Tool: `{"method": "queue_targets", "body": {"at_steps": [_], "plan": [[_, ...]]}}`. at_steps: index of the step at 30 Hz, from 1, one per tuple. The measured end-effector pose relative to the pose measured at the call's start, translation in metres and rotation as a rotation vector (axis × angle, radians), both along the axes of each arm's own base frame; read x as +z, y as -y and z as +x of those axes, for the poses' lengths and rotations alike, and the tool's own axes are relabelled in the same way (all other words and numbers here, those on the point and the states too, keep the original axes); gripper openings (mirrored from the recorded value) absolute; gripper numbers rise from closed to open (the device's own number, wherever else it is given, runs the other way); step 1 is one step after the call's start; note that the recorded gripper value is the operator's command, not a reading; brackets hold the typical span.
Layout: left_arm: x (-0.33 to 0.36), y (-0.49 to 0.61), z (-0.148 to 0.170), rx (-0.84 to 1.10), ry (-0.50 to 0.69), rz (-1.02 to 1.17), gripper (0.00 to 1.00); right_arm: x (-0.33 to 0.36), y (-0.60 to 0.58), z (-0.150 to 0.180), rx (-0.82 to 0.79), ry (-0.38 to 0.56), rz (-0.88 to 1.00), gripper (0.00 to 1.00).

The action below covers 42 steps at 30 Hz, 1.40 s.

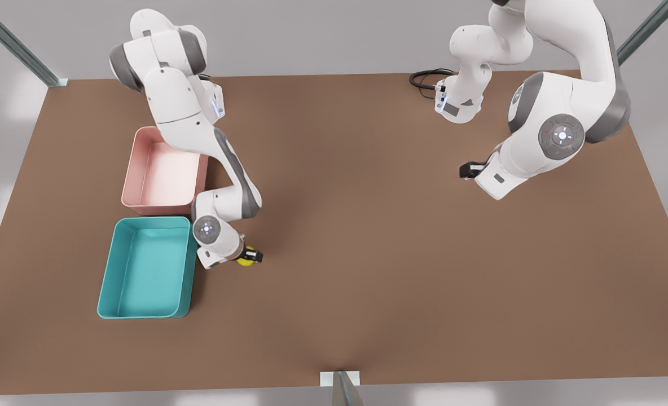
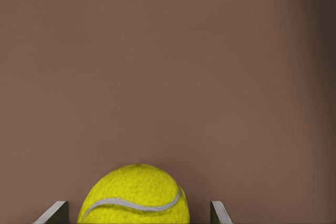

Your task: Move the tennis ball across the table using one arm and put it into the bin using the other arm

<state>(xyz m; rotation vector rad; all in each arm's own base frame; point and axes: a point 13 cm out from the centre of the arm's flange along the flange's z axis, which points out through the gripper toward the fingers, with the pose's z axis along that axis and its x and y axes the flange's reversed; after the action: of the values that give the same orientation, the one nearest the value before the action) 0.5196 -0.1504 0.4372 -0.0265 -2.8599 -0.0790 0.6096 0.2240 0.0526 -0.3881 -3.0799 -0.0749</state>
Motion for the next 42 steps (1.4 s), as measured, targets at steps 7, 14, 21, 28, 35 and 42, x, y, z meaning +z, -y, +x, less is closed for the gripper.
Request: {"method": "queue_targets", "body": {"at_steps": [7,14,21,28,35,42], "plan": [[0.001,0.0,0.0,0.027,0.002,0.007,1.0,-0.01,-0.003,-0.004,0.015,0.004,-0.005,1.0],[0.0,0.0,0.0,0.046,0.0,0.012,1.0,-0.019,-0.008,-0.009,0.03,-0.001,-0.01,1.0],[-0.003,0.009,0.0,0.049,-0.004,-0.001,1.0,-0.021,-0.008,-0.007,0.035,0.003,-0.004,0.61],[-0.006,0.01,0.0,0.059,-0.011,-0.005,1.0,0.113,0.01,0.046,0.038,0.108,0.04,0.61],[-0.005,0.011,-0.002,0.06,-0.011,-0.003,1.0,0.158,0.212,0.055,0.064,-0.036,-0.203,0.61],[-0.006,0.014,-0.004,0.059,-0.018,-0.002,1.0,0.134,0.237,0.033,0.198,-0.161,-0.253,1.0]]}}
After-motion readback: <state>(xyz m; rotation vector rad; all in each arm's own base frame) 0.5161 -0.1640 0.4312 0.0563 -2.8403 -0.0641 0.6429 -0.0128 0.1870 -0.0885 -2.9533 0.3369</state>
